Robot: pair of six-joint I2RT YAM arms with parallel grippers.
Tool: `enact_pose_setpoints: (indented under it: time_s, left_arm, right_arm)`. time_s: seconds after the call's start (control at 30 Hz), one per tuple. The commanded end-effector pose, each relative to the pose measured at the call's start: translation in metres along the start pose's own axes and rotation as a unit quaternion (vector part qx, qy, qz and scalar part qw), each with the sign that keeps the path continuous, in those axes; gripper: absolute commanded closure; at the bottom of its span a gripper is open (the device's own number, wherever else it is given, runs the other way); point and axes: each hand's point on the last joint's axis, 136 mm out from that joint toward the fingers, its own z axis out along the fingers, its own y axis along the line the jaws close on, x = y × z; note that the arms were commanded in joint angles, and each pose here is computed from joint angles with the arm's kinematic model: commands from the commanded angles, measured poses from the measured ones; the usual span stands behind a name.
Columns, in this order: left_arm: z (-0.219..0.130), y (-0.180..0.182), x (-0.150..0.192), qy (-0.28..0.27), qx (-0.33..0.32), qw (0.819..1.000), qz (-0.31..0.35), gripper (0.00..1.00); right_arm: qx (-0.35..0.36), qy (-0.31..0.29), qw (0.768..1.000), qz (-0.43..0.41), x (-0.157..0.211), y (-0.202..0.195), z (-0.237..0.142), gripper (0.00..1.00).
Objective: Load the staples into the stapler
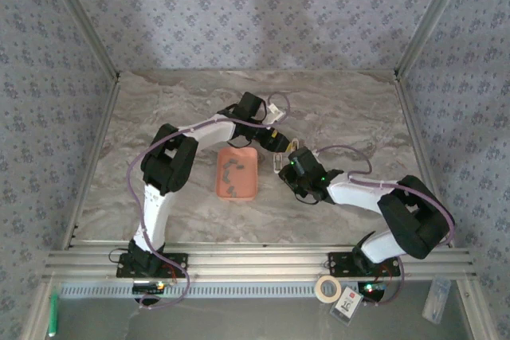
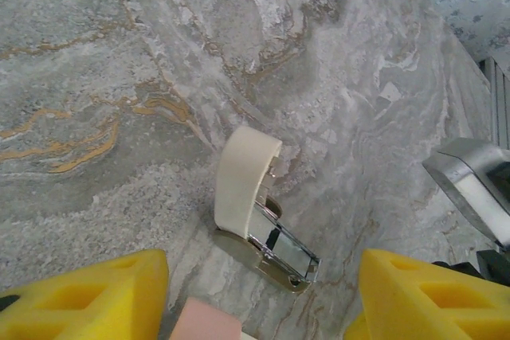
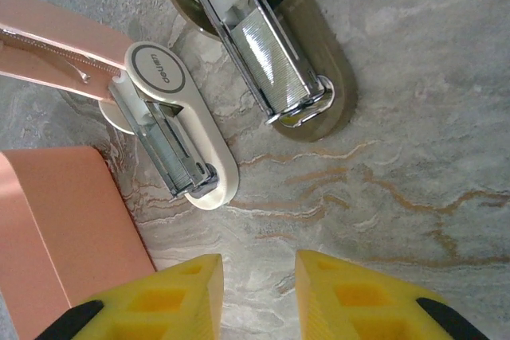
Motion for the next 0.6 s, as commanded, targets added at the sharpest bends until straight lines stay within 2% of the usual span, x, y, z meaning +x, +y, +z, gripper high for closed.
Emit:
enact_pose_setpoints:
  time_s: [0.0,0.57]
  left_arm:
    - [-0.008,-0.024,-0.010,-0.001,0.036,0.999,0.035,0.37]
    - [-0.022,-0.046,-0.003,0.011,0.060,0.995,0.083,0.41]
  right_arm:
    - [0.000,-0.002,1.000,0.009,-0.003,0.001,0.002,0.71]
    - [0.004,-0.009,1.000,0.006,-0.006,-0.002,-0.003,0.73]
